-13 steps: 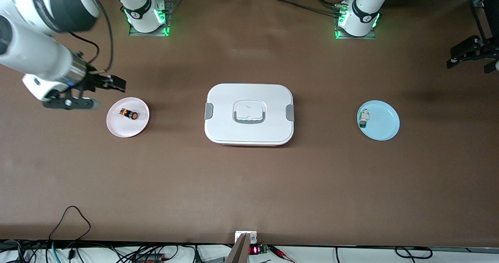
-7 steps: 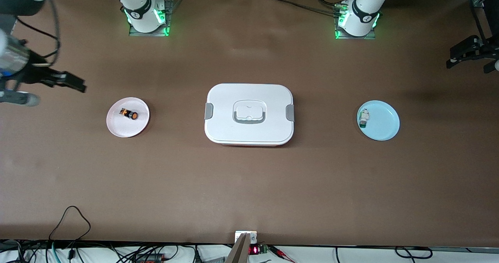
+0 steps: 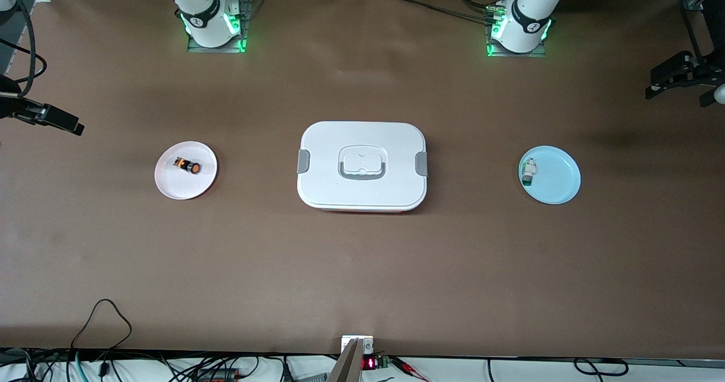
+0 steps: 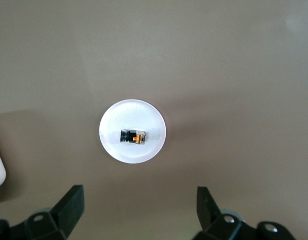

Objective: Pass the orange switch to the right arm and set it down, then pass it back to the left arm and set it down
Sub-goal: 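Open the right gripper and raise it away from the white plate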

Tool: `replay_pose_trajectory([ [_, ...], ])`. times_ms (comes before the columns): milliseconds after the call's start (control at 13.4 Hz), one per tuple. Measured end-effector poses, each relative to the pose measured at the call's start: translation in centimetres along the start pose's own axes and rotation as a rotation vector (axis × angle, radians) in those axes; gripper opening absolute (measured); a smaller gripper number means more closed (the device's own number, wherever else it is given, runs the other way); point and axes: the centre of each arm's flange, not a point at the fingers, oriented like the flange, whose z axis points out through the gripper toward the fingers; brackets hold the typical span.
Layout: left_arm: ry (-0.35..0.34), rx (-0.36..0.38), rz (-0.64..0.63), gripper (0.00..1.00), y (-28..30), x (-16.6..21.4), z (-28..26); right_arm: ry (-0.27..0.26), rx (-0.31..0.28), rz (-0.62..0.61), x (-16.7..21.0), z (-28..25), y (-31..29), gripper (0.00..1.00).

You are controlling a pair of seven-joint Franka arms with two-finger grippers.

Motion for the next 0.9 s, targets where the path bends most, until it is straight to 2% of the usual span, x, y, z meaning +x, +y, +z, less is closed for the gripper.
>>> replay_pose_trajectory([
  [224, 0.0, 0.0, 0.002, 1.0, 0.1, 0.0, 0.0, -0.024, 0.0, -0.089, -0.1, 0.5, 1.5, 1.0],
  [449, 0.0, 0.0, 0.0, 1.0, 0.0, 0.0, 0.0, -0.035, 0.006, -0.105, -1.1, 1.0, 1.6, 1.0],
  [673, 0.001, 0.0, -0.003, 1.0, -0.2, 0.0, 0.0, 0.012, 0.021, -0.117, -2.6, 1.4, 1.7, 1.0],
  [897, 0.001, 0.0, -0.003, 1.0, -0.2, 0.0, -0.1, 0.038, 0.031, -0.135, -4.2, 0.3, 1.3, 1.0],
])
